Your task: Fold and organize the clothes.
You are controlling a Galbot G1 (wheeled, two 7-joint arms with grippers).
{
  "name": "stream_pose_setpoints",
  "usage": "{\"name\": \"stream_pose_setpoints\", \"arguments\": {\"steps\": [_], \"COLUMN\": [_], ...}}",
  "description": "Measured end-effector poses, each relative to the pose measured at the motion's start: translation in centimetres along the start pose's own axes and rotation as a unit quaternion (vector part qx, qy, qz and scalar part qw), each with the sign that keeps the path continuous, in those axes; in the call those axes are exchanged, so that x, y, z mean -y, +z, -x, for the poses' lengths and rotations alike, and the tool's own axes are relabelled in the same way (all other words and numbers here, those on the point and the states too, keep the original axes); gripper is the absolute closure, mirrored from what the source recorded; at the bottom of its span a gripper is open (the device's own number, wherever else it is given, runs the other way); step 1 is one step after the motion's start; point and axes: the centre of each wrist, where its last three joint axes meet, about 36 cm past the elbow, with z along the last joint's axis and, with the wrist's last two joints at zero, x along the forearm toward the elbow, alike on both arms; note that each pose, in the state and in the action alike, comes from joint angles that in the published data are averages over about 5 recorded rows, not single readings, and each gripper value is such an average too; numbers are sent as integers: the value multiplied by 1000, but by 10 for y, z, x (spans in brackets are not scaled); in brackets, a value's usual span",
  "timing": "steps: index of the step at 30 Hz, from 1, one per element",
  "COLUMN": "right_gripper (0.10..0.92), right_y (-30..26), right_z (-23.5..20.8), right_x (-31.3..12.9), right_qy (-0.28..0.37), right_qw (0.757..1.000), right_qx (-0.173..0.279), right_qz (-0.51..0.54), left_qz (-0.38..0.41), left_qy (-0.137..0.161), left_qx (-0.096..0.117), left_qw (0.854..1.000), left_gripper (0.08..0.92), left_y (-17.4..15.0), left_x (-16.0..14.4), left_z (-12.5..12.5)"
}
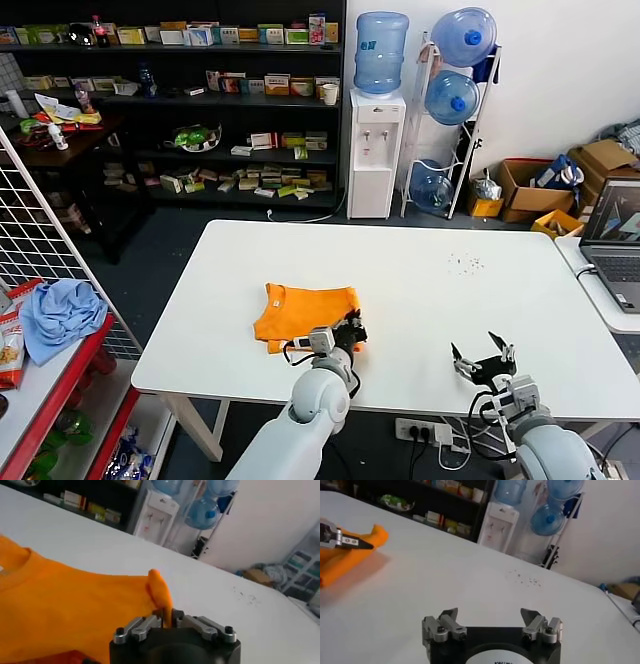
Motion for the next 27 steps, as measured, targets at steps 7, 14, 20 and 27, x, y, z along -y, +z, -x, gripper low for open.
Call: {"name": "stream_pose_setpoints", "arguments": {"steps": [7,14,20,27], "right_gripper": [200,200,200,200], "right_y": [-6,-11,-16,-25], "right_z": [2,4,7,9], "right_x": [-5,-7,-5,-2], "right_qy": [0,-3,-7,-10], "right_qw": [1000,1000,999,998], "right_qx": [5,15,34,63], "right_qz": [4,10,16,27], "left_qz": [-35,-33,34,142], "left_qy": [39,69,62,21], "left_qx": [29,74,115,170], "left_qw": [998,994,991,975], "left_gripper": [530,322,198,177], "left_y": [13,8,5,14], "left_x": [16,14,-36,-109], "left_z": [-6,-25,-49,-81]}}
